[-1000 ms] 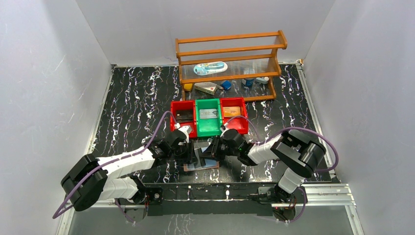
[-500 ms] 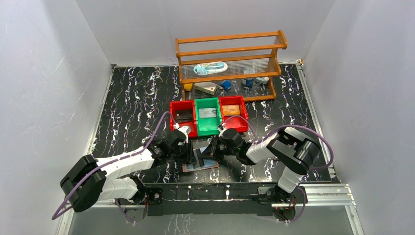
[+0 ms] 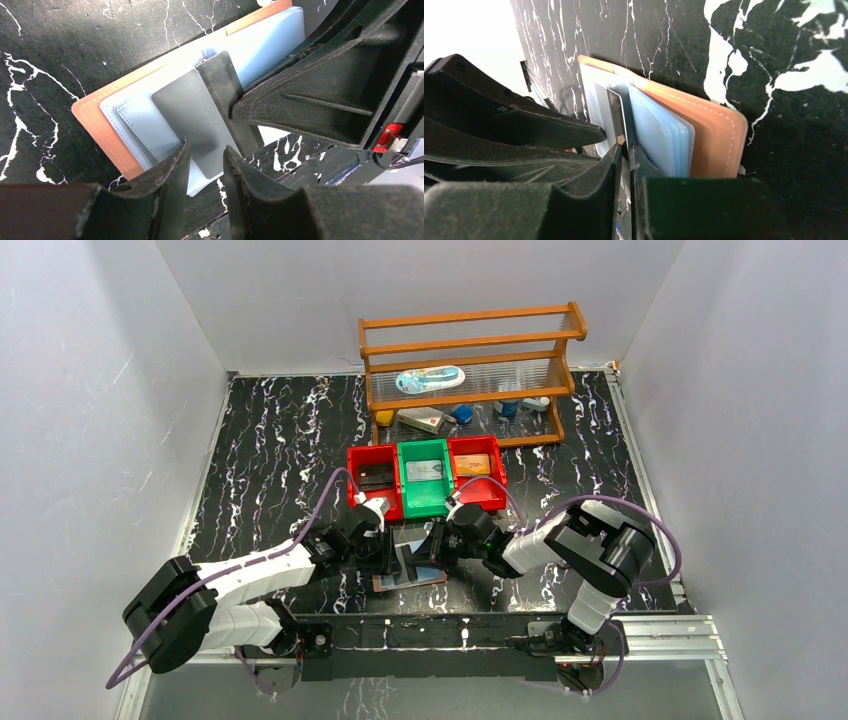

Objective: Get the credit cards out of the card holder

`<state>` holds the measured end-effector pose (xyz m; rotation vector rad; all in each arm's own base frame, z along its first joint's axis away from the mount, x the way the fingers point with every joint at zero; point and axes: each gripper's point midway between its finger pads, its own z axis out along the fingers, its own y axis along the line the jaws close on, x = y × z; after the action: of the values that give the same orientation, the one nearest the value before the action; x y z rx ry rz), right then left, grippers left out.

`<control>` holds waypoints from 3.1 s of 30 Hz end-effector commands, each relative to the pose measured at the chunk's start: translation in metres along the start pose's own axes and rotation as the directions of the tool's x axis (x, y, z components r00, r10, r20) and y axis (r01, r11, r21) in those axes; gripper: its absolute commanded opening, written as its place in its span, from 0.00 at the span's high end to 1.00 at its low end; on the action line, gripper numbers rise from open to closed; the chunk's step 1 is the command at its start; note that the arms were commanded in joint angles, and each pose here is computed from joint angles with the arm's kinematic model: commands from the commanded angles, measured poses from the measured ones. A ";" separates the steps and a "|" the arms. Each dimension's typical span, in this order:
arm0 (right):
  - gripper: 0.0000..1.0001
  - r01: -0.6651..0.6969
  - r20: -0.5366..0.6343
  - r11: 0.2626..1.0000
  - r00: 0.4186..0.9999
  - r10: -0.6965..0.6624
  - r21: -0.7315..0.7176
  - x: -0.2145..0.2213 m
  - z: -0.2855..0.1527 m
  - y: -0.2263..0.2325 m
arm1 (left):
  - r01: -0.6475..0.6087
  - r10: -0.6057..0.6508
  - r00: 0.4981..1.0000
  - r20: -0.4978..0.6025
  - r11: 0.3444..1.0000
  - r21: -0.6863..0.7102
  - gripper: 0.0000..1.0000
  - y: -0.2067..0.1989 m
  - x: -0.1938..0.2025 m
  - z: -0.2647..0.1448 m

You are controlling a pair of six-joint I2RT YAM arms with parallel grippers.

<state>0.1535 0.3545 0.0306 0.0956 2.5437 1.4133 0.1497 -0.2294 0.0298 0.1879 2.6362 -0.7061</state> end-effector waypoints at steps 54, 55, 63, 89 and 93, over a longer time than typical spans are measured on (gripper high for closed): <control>1.00 0.156 0.293 0.984 0.948 -0.123 -0.090 -0.029 -0.089 0.039 | -0.060 0.040 0.990 0.137 0.987 0.147 0.24 -0.022 -0.037 -0.064; 1.00 0.160 0.294 0.982 0.948 -0.125 -0.101 -0.028 -0.091 0.042 | -0.044 0.017 0.990 0.141 0.981 0.190 0.23 -0.026 -0.041 -0.066; 1.00 0.181 0.286 0.954 0.952 -0.110 -0.237 -0.022 -0.103 0.069 | -0.010 -0.070 0.984 0.166 0.897 0.441 0.25 -0.050 -0.059 -0.084; 1.00 0.189 0.244 0.872 0.966 -0.083 -0.451 -0.011 -0.113 0.110 | -0.011 -0.152 0.975 0.162 0.693 0.721 0.44 -0.088 -0.056 -0.096; 0.99 0.182 0.240 0.841 0.969 -0.064 -0.510 -0.008 -0.120 0.117 | -0.007 -0.155 0.977 0.144 0.658 0.753 0.53 -0.096 -0.059 -0.101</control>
<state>0.1310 0.3154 0.1583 0.0175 2.0273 1.7544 0.1499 -0.2570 0.1536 0.1511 2.1076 -1.6364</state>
